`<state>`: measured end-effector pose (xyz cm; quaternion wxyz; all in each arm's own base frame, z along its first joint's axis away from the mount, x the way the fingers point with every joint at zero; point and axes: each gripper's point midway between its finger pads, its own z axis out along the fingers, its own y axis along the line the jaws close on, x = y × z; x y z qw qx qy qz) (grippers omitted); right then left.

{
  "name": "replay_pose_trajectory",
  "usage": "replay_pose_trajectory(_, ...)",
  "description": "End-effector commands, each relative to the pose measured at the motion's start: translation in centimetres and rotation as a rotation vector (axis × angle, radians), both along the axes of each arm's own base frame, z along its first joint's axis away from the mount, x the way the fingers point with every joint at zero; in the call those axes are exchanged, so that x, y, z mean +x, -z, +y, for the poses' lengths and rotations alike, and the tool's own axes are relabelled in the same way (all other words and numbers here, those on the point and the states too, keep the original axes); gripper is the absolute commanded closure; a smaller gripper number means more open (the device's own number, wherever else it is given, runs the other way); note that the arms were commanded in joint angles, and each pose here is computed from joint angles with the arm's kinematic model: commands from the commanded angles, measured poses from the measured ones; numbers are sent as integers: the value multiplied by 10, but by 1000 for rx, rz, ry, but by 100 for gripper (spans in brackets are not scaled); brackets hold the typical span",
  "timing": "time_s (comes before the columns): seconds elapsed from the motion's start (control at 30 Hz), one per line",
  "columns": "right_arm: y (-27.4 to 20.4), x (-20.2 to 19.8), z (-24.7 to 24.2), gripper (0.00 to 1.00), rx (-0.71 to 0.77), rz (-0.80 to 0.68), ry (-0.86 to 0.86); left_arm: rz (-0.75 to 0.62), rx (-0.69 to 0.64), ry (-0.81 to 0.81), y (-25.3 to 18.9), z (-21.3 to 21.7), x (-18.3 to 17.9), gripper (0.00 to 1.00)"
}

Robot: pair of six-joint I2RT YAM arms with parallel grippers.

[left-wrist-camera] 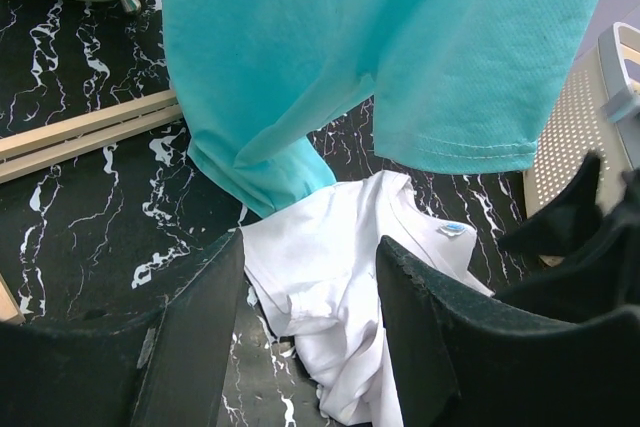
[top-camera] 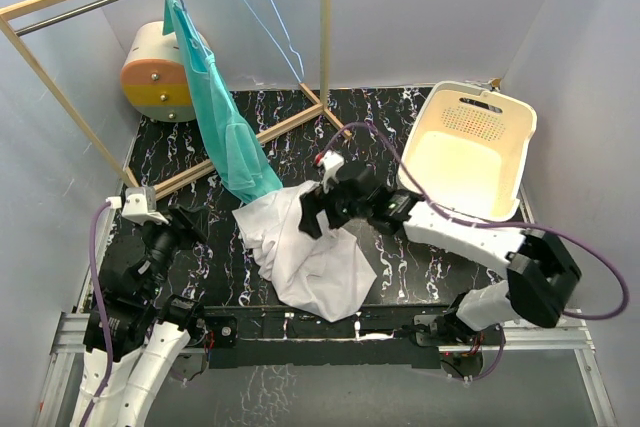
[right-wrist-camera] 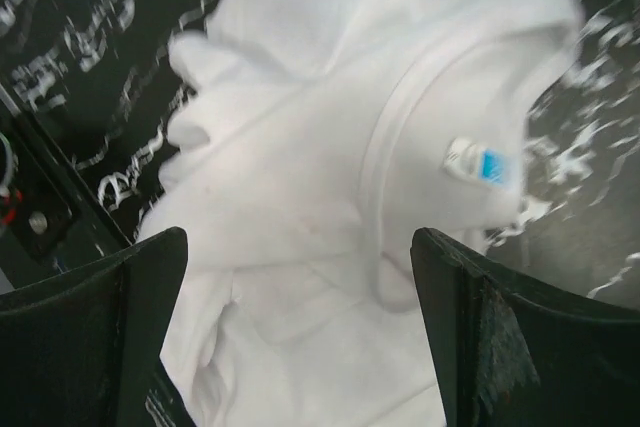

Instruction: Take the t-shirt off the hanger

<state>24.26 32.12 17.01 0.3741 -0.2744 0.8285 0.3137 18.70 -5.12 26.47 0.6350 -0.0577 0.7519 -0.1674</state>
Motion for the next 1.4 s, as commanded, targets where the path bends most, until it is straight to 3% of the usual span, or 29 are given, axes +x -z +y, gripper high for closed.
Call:
replay_pose_trajectory(0.0, 14, -13, 28, 2, 14, 18, 15, 20, 8, -2, 5, 0, 3, 46)
replay_pose_trajectory(0.37, 99, -31, 41, 2, -172, 103, 75, 21, 6, -30, 5, 4, 2, 46)
replay_pose_trajectory(0.63, 134, -34, 41, 3, -279, 151, 111, 21, 6, -29, 5, 4, 2, 46)
replay_pose_trajectory(0.7, 152, -37, 39, 22, -338, 176, 95, 22, 6, -31, 5, 5, 2, 46)
replay_pose_trajectory(0.83, 162, -34, 35, 91, -398, 189, 113, 22, 7, -32, 5, 5, 2, 46)
replay_pose_trajectory(0.87, 160, -32, 33, 92, -404, 182, 126, 22, 7, -32, 5, 5, 2, 46)
replay_pose_trajectory(1.07, 100, -3, 24, 92, -300, 105, 205, 19, 6, -33, 4, 5, 2, 46)
replay_pose_trajectory(1.2, 21, 40, -2, 92, -137, 30, 298, 20, 6, -32, 5, 5, 2, 46)
replay_pose_trajectory(1.37, -90, 95, -70, 92, 60, -118, 454, 23, 7, -31, 5, 5, 2, 46)
